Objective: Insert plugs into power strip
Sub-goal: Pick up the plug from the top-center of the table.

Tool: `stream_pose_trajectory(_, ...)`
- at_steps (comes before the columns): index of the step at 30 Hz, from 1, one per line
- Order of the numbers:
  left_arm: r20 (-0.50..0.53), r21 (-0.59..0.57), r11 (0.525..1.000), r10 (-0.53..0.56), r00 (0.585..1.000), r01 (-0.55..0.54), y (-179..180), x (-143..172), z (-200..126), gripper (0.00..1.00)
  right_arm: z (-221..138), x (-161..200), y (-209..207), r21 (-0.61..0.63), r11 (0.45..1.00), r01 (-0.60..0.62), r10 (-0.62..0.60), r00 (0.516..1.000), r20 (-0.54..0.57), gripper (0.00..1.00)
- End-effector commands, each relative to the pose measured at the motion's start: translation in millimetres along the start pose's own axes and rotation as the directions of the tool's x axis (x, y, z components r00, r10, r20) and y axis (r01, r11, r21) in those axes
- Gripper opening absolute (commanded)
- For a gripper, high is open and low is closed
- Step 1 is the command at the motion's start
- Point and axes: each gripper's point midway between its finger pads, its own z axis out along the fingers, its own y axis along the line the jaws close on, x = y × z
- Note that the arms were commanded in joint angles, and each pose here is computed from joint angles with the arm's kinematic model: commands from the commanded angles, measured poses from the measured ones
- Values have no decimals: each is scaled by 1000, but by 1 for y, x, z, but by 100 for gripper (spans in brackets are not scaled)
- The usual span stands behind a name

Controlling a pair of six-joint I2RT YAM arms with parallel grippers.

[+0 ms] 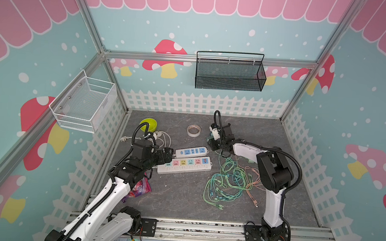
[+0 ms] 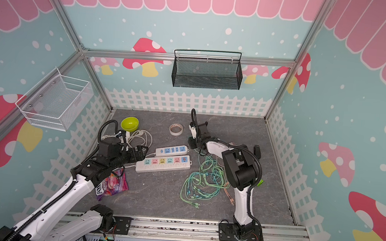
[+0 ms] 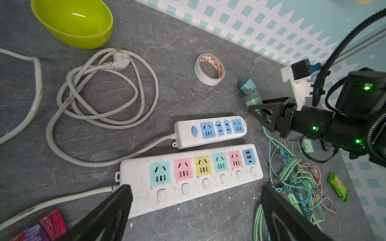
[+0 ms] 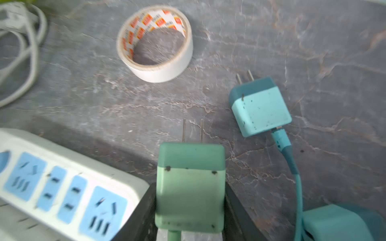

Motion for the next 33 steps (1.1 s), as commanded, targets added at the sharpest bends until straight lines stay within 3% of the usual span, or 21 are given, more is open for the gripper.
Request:
stream_pose_trajectory(1, 13, 55, 998, 8, 1000, -9, -16, -13, -3, 97, -27, -30, 23, -71, 993, 93, -85, 990, 113, 38)
stream_pose_trajectory(5, -10, 92, 995, 33, 999, -32, -25, -15, 0, 97, -54, -42, 42, -119, 980, 160, -137, 974, 181, 38)
stream_pose_trajectory(11, -78, 237, 970, 73, 994, -53, -55, -12, 3, 97, -86, -49, 72, -188, 946, 264, -212, 943, 257, 37)
stream_pose_trajectory(23, -133, 505, 863, 94, 987, -14, -106, -13, -5, 95, -129, -41, 128, -296, 846, 444, -332, 872, 360, 38)
stream_pose_trajectory(33, -187, 589, 807, 86, 979, 42, -123, -10, -6, 89, -156, -29, 158, -334, 769, 545, -393, 815, 426, 38)
